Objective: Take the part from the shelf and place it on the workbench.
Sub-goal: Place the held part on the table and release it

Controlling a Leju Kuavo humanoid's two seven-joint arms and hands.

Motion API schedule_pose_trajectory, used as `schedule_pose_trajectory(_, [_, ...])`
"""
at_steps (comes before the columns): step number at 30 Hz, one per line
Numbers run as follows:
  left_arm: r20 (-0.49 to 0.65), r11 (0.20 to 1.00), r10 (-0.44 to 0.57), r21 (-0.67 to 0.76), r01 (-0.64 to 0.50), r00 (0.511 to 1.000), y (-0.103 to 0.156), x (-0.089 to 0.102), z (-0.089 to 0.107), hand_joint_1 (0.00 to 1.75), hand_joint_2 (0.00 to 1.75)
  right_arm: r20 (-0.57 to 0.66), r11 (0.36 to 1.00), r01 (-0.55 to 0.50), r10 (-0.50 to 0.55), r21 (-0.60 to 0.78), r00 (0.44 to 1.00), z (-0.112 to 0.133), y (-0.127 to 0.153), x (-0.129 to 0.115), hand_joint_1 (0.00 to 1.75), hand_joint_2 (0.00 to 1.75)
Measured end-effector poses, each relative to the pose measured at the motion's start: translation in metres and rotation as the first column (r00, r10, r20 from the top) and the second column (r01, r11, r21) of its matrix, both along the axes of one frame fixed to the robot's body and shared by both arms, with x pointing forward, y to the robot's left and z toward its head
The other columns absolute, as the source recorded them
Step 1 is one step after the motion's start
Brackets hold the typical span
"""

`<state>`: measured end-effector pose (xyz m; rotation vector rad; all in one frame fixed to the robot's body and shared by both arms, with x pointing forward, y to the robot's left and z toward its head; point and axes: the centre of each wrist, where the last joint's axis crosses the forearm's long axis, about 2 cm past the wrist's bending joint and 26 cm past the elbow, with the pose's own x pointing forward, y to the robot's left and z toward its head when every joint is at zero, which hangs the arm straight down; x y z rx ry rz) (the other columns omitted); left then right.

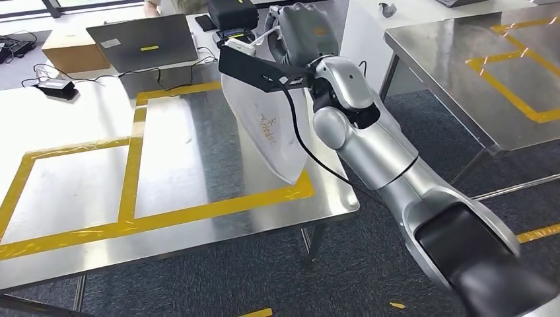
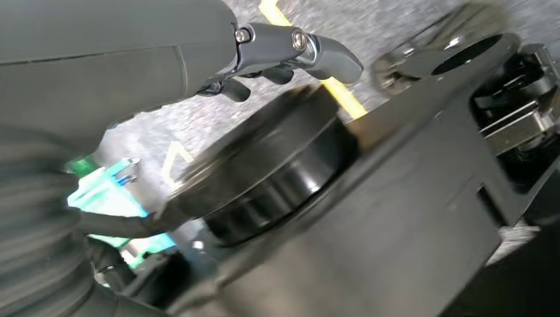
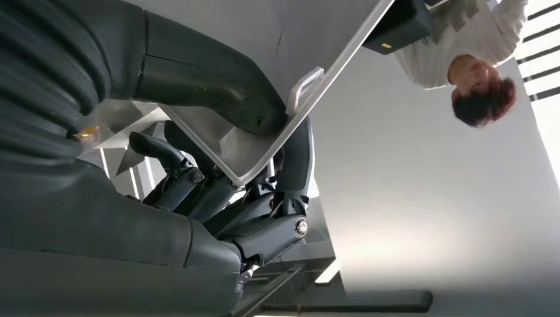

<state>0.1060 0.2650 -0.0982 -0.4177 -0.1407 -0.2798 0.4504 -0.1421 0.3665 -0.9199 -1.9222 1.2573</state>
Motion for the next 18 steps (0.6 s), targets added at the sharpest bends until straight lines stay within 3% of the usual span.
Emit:
schedule_pose_trajectory(3, [0.004,1.0,-0.001,0.0,0.001,1.0,0.0,-0.001,0.0,0.0,1.75,-0.065,0.997,0.037,-0.042,-0.07,0.997,-0.013,0.016,0.008,1.75,1.75])
schedule_pose_trajectory(8, [-0.003,1.0,-0.013,0.003,0.013,1.0,-0.001,-0.002,-0.001,0.0,1.75,-0.216,0.969,0.075,-0.127,-0.233,0.968,-0.058,0.03,0.014,1.75,1.75])
schedule_pose_trajectory(12, [-0.004,1.0,-0.014,0.002,0.014,1.0,-0.002,-0.003,-0.001,0.0,1.75,-0.303,0.948,0.069,-0.167,-0.31,0.938,-0.09,0.033,0.01,1.75,1.75])
schedule_pose_trajectory(18, [-0.002,1.0,-0.018,0.003,0.018,1.0,-0.002,-0.003,-0.001,0.0,1.75,-0.385,0.93,0.011,-0.162,-0.367,0.909,-0.116,0.04,0.002,1.75,1.75])
